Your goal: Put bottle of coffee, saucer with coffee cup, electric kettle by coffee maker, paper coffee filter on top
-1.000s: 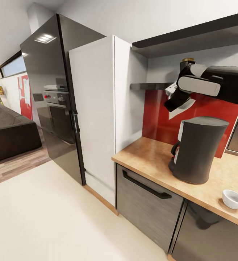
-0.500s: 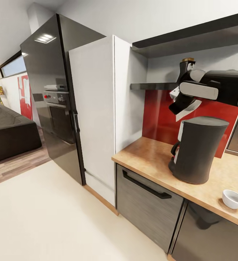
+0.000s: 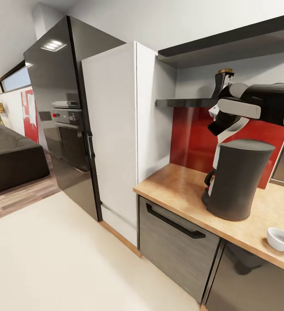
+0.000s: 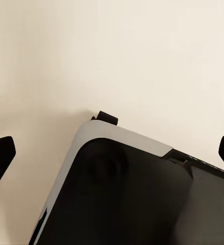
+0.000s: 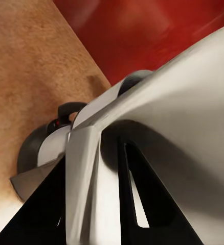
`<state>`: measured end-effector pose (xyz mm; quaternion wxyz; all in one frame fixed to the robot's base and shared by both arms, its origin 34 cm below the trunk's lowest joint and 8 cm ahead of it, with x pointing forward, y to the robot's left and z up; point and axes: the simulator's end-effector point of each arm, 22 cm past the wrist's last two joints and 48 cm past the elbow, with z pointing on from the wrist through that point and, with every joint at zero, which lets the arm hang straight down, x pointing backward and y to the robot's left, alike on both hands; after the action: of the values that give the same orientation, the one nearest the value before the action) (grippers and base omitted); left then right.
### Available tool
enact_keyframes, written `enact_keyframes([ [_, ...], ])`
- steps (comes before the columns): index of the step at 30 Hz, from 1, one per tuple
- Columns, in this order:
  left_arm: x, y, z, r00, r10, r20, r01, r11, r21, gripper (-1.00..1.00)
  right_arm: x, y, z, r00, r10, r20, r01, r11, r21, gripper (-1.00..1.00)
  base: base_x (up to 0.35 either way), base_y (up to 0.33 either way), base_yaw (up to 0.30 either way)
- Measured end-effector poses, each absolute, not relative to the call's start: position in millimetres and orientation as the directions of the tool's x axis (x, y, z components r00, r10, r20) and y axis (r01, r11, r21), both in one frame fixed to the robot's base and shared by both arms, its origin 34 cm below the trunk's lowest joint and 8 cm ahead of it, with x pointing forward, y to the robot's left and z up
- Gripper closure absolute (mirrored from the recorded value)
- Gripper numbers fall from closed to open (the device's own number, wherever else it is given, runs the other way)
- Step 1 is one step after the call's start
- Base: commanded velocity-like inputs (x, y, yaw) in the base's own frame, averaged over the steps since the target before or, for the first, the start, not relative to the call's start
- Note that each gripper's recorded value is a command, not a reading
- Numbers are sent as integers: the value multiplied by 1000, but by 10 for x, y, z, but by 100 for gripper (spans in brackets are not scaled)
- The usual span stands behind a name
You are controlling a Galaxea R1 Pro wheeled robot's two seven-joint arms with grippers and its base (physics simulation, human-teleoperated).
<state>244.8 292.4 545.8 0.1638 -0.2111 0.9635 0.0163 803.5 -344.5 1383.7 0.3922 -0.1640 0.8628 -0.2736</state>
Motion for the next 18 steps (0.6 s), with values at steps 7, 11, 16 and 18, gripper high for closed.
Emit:
enact_keyframes([
  [7,2448,2923,5458,-858,-401,-323,-411,911,-38,-100,8034,-3453,13838,-638,-497,-588,-67,797,-601,100,102,0,0],
  [11,2450,2923,5458,-858,-401,-323,-411,911,-38,-100,8035,-3485,13826,-643,-496,-584,-64,794,-605,100,111,0,0],
  [16,2450,2923,5458,-857,-401,-323,-411,911,-38,-100,8032,-3506,13810,-647,-500,-576,-63,788,-612,100,88,-57,0],
  [18,2449,2923,5458,-857,-401,-323,-411,911,-38,-100,8031,-3501,13805,-647,-501,-575,-65,787,-613,100,111,-103,0],
])
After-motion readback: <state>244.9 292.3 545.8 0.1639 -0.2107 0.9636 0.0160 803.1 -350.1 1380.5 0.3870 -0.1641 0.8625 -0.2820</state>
